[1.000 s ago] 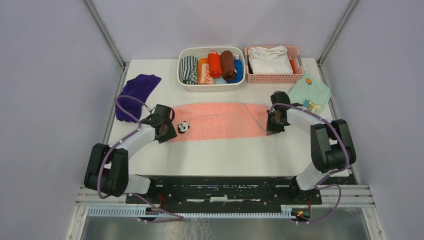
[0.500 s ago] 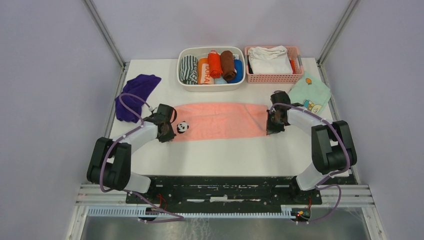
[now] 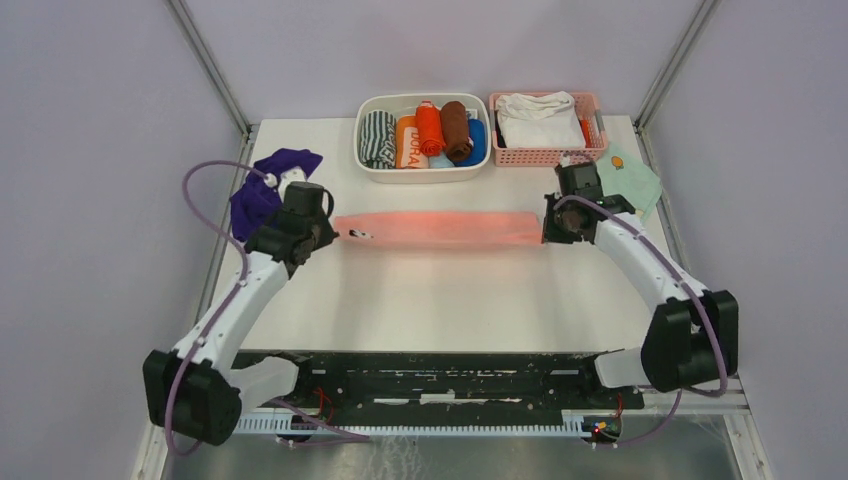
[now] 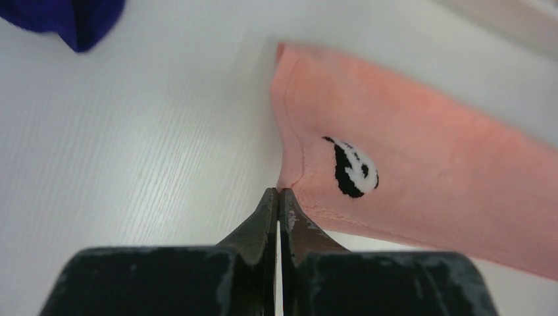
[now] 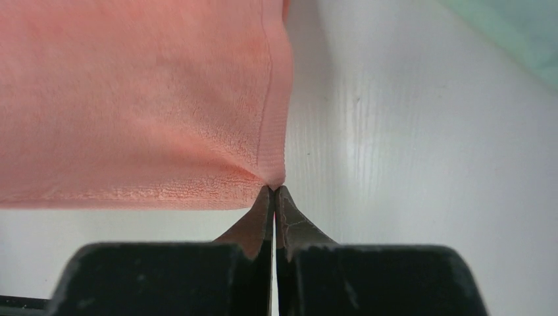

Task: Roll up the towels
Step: Flatten out the towel at the center of the board.

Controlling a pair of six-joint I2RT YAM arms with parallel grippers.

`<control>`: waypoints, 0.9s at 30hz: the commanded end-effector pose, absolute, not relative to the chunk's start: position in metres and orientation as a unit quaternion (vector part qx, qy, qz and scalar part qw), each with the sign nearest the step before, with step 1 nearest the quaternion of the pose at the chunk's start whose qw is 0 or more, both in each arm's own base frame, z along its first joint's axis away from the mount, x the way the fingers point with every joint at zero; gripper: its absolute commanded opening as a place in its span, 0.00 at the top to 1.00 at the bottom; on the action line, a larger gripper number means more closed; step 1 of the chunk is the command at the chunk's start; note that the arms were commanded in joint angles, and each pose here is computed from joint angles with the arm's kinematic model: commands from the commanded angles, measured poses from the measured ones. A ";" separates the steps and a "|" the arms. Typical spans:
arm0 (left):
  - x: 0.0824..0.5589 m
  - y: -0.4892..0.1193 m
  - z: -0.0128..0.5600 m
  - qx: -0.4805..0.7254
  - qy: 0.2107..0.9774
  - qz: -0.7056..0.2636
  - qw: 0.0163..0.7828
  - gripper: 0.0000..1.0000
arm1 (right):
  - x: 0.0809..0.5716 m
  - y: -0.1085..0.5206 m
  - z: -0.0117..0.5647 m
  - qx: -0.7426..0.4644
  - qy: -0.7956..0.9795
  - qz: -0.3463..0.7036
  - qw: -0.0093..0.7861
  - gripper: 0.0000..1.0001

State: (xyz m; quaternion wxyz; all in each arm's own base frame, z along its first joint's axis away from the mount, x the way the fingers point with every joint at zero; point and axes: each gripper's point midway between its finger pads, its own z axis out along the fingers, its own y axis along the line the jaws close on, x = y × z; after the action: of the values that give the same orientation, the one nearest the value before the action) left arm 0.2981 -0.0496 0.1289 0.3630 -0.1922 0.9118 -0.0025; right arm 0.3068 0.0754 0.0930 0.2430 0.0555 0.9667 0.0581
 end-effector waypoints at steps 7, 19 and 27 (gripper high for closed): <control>0.267 -0.017 0.303 -0.216 0.789 -0.042 0.573 0.97 | 0.279 0.046 0.249 0.041 0.908 0.035 0.415 1.00; 0.266 -0.024 0.285 -0.202 0.799 -0.053 0.563 0.95 | 0.268 0.056 0.254 0.040 0.907 0.068 0.414 1.00; 0.351 -0.045 0.201 -0.207 0.834 -0.025 0.510 0.97 | 0.368 0.059 0.178 0.062 0.924 0.016 0.377 1.00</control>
State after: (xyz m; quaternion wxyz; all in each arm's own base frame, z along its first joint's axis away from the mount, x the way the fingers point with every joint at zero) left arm 0.3038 -0.0451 0.2128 0.4871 -0.2020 0.8485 -0.0441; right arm 0.3132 0.0693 0.1991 0.3491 0.0402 0.9344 0.0592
